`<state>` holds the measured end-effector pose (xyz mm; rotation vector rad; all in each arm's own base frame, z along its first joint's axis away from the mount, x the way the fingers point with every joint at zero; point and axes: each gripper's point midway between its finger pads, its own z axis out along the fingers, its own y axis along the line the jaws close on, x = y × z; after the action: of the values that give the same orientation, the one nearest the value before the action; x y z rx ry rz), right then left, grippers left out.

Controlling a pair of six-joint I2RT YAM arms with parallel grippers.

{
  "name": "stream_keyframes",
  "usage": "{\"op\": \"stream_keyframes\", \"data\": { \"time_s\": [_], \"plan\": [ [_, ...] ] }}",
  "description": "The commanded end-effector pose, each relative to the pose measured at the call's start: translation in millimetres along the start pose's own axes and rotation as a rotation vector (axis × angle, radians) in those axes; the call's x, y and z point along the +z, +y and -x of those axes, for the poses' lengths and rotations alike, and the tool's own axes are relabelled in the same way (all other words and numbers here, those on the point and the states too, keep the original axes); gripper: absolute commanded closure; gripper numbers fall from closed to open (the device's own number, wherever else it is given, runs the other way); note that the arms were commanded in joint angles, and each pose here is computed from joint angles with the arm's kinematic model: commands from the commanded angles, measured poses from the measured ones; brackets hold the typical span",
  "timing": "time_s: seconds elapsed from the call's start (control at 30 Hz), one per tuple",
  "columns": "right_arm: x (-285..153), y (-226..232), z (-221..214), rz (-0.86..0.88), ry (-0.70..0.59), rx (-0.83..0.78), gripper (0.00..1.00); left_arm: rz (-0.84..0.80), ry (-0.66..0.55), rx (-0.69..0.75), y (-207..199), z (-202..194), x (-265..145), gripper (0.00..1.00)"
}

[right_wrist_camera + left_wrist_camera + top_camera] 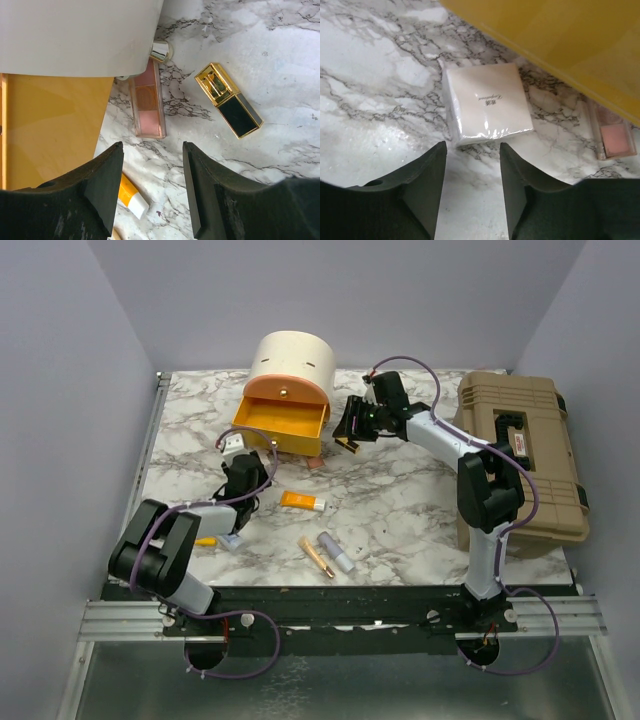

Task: Organize the makeup
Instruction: Pick up the makeup from the center of the board.

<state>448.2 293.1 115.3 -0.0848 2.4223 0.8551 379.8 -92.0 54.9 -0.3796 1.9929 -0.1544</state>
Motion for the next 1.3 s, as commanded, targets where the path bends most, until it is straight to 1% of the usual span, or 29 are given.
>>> {"op": "stream_keyframes", "data": {
  "time_s": [0.0, 0.03, 0.1, 0.13, 0.2, 0.27, 0.33, 0.43, 0.6, 0.7, 0.8, 0.87, 0.93, 1.07, 1.27],
  "plan": [
    [-3, 5, 2, 0.003, 0.007, -0.017, 0.43, 0.046, -0.007, -0.007, 14, -2, -11, 0.55],
    [-2, 5, 2, 0.003, 0.008, -0.015, 0.43, 0.041, -0.008, -0.007, 14, -2, -13, 0.56],
    [-1, 5, 1, 0.010, 0.013, -0.010, 0.43, 0.042, -0.007, -0.004, 15, -2, -15, 0.57],
    [0, 6, -1, 0.018, 0.021, -0.007, 0.43, 0.039, -0.013, -0.012, 15, 1, -18, 0.46],
    [0, 5, -1, 0.016, 0.022, -0.005, 0.43, 0.014, -0.024, -0.019, 9, 6, -17, 0.34],
    [0, 6, -2, 0.017, 0.024, -0.005, 0.43, -0.011, -0.035, -0.023, 1, 11, -14, 0.28],
    [0, 6, -2, 0.018, 0.024, -0.006, 0.43, -0.025, -0.044, -0.029, -6, 16, -9, 0.24],
    [-1, 6, -2, 0.017, 0.023, -0.007, 0.43, -0.034, -0.041, -0.020, -13, 17, 2, 0.21],
    [-1, 5, -1, 0.014, 0.022, -0.009, 0.44, -0.011, -0.033, -0.026, -16, 13, 20, 0.20],
    [-1, 8, 0, 0.023, 0.027, -0.012, 0.44, 0.028, -0.024, -0.017, -9, 6, 26, 0.20],
    [-2, 8, 1, 0.016, 0.026, -0.019, 0.44, 0.081, -0.032, -0.019, 4, 2, 24, 0.28],
    [-1, 7, 1, 0.014, 0.026, -0.018, 0.43, 0.110, -0.029, -0.014, 13, -2, 21, 0.37],
    [0, 7, 1, 0.014, 0.030, -0.018, 0.43, 0.130, -0.023, -0.013, 20, -7, 17, 0.44],
    [2, 7, 1, 0.017, 0.032, -0.016, 0.44, 0.111, -0.029, -0.035, 22, -5, 2, 0.55],
    [4, 6, 1, 0.014, 0.035, -0.009, 0.43, 0.094, -0.011, -0.028, 27, -4, -20, 0.64]
  ]
}}
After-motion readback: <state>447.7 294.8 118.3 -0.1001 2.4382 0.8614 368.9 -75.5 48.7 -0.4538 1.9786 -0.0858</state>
